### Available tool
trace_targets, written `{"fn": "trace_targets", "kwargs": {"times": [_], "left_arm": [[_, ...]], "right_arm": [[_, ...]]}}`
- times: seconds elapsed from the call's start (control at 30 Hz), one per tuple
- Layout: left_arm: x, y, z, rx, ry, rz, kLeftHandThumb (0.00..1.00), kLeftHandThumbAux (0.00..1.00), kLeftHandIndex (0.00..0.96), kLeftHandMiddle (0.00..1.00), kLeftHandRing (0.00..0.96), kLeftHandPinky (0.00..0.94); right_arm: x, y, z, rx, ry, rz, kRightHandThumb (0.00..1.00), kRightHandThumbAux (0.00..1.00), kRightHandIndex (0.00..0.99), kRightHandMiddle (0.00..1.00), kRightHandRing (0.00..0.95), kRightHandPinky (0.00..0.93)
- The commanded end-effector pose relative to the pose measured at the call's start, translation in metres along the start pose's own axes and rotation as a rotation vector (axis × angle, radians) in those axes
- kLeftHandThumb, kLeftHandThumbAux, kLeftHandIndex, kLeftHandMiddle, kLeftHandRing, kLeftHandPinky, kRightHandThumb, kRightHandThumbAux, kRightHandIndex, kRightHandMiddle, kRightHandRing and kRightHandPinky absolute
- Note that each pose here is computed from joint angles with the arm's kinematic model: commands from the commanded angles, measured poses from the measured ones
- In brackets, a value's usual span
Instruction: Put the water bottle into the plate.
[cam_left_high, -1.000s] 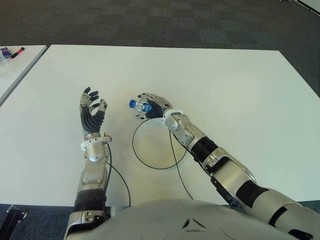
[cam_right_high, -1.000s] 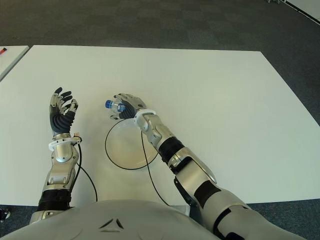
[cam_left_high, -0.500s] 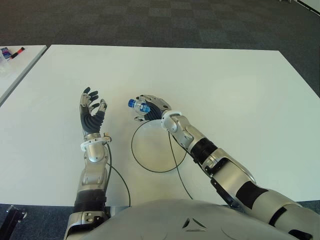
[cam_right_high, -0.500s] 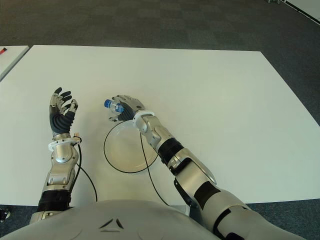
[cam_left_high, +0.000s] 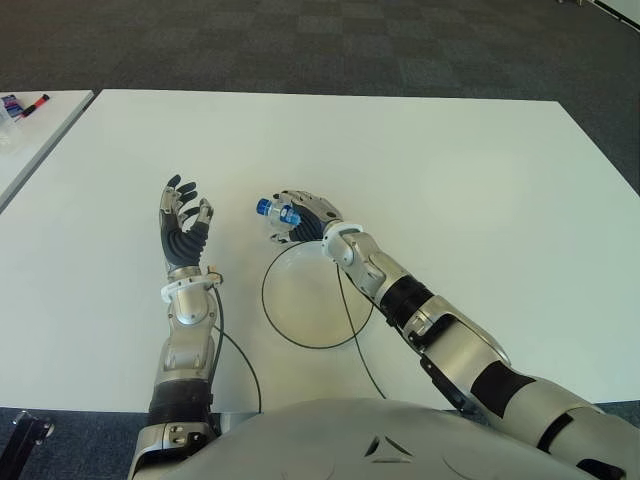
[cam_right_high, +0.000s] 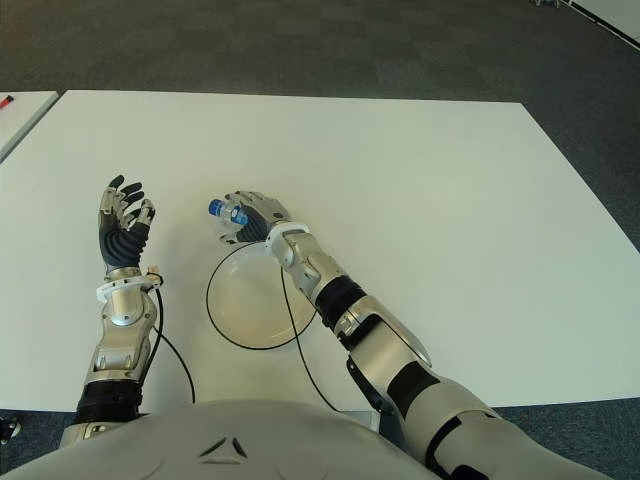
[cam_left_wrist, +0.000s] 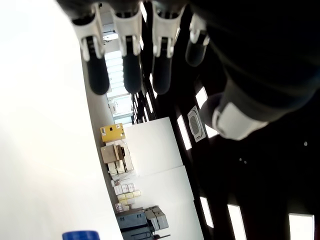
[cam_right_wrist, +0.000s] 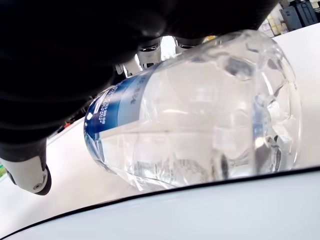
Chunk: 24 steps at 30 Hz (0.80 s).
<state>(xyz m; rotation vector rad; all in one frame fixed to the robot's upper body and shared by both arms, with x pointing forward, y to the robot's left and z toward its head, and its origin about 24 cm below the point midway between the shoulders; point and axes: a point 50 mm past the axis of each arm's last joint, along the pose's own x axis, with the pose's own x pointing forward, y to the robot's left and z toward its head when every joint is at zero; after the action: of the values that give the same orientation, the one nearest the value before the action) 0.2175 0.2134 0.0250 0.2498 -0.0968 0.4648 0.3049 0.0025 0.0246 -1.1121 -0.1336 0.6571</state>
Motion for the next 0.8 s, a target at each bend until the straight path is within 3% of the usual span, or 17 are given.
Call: {"fn": "trace_targets", "kwargs": {"times": [0.03,0.8], "left_arm": [[-0.0022,-0.0014,-0.0023,-0.012,0.016,-0.017,0.535,0.616,0.126,0.228,0.234,0.276],[-0.0045,0.0001,-0.0004,-0.015,0.014,-0.001,0.558,0.616,0.128,0.229,0.232,0.278]], "right_arm": [[-0.0008,0.0059,-0.0043,0.012,0.02,0.009,0.265,0.523,0.0,0.026,0.067,0.162],[0.0025,0.0109,-0.0092,0.014,0.013,-0.037,0.436,0.553,0.0,0.092,0.18,0.308]]}}
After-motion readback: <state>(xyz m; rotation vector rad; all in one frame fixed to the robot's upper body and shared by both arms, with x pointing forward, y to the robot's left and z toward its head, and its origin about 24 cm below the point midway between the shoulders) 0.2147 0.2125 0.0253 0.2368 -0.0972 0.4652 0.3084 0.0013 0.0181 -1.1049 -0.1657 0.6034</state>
